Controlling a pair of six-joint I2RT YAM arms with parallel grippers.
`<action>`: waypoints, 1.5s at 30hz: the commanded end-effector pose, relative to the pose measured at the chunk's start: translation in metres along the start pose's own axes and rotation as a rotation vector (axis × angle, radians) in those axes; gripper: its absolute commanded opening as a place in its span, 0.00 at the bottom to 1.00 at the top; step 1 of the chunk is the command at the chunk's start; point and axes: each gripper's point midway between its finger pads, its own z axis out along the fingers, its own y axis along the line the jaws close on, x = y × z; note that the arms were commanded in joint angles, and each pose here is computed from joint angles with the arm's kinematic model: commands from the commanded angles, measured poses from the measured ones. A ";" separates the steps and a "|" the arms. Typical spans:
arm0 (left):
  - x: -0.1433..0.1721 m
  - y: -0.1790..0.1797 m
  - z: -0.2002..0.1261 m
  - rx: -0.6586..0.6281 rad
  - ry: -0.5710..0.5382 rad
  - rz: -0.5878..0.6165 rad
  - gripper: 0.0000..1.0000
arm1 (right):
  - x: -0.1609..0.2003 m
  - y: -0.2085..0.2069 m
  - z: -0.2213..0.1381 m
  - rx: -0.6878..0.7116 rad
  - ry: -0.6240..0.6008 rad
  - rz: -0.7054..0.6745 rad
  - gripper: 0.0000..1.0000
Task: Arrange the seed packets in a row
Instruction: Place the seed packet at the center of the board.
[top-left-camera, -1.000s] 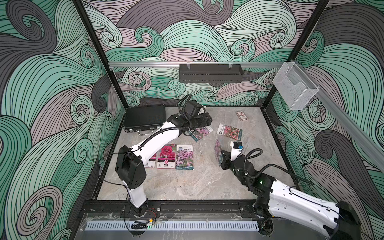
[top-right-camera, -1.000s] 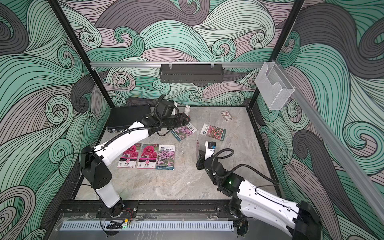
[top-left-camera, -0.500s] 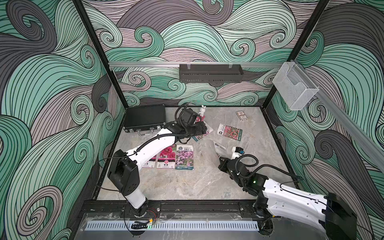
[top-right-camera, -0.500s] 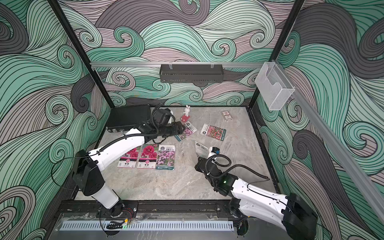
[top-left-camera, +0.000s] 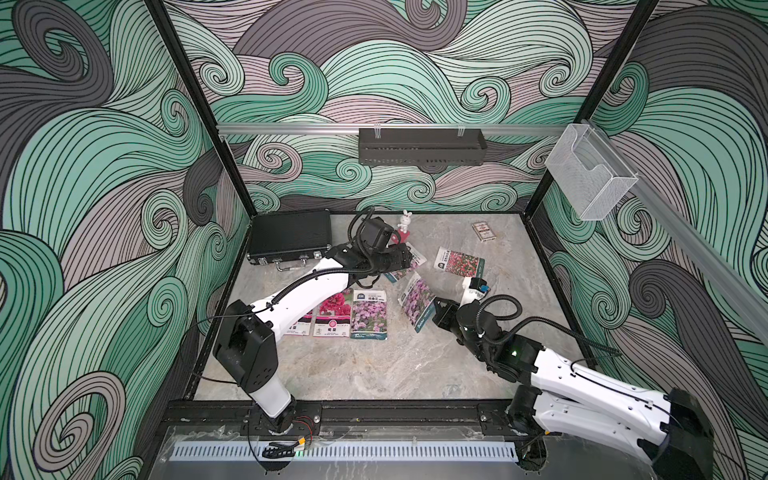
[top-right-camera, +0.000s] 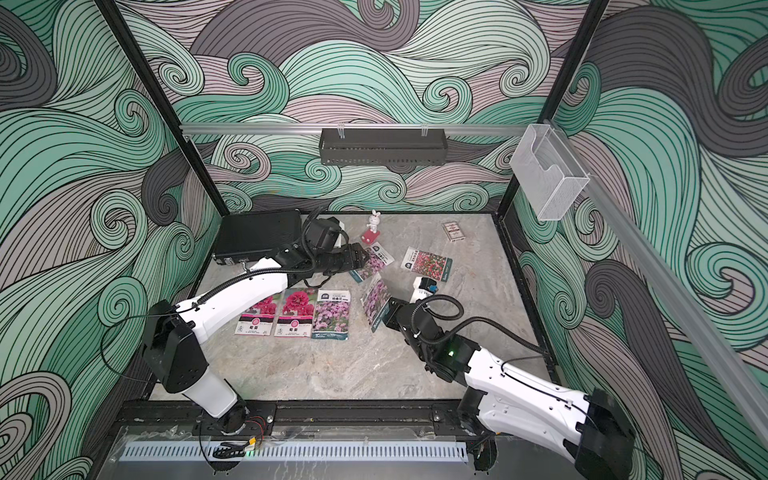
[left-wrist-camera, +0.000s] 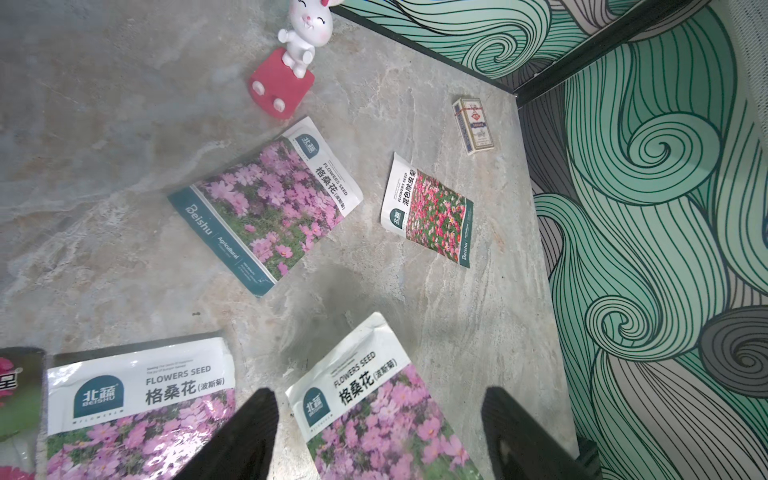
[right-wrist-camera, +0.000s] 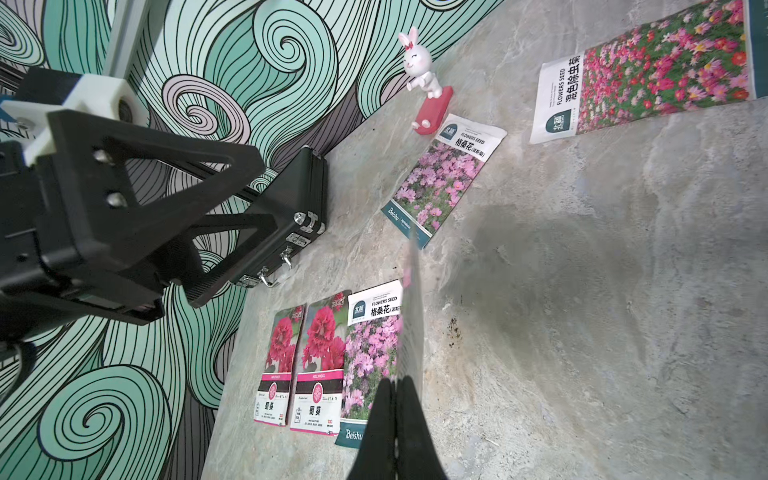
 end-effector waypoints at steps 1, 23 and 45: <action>-0.016 0.003 -0.018 0.012 -0.057 -0.010 0.79 | 0.010 -0.017 0.008 0.045 0.028 0.045 0.00; 0.002 0.017 -0.005 -0.015 0.010 -0.026 0.79 | 0.071 -0.104 0.022 0.288 0.172 -0.004 0.16; 0.100 0.047 0.017 -0.124 0.306 0.082 0.71 | 0.018 -0.062 0.009 0.047 0.533 -0.185 0.79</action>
